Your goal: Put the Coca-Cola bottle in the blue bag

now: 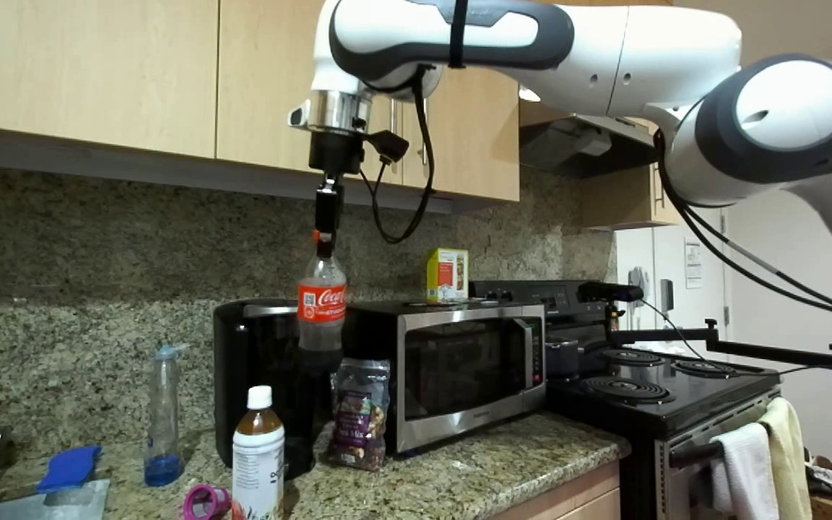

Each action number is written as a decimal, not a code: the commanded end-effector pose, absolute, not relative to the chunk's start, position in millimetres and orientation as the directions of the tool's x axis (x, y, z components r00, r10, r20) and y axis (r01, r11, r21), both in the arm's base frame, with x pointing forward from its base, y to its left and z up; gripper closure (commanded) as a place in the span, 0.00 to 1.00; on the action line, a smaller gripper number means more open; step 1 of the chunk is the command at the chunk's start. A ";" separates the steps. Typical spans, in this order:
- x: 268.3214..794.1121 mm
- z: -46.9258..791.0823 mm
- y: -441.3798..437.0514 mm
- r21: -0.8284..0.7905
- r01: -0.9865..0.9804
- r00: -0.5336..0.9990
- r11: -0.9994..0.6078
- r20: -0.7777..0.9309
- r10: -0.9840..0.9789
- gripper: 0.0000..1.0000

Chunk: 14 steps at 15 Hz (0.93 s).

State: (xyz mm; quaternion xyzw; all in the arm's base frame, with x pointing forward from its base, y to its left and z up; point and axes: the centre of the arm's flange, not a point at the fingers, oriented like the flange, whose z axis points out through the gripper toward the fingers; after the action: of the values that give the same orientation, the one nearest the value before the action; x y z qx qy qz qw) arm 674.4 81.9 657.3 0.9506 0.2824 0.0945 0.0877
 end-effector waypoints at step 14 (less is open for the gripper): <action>592.3 664.0 208.7 0.172 0.754 0.630 -0.633 0.080 0.772 0.88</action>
State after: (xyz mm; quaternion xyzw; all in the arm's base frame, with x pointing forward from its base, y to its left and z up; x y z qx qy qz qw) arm 613.3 191.2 685.4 0.9160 0.3824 0.1016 0.0656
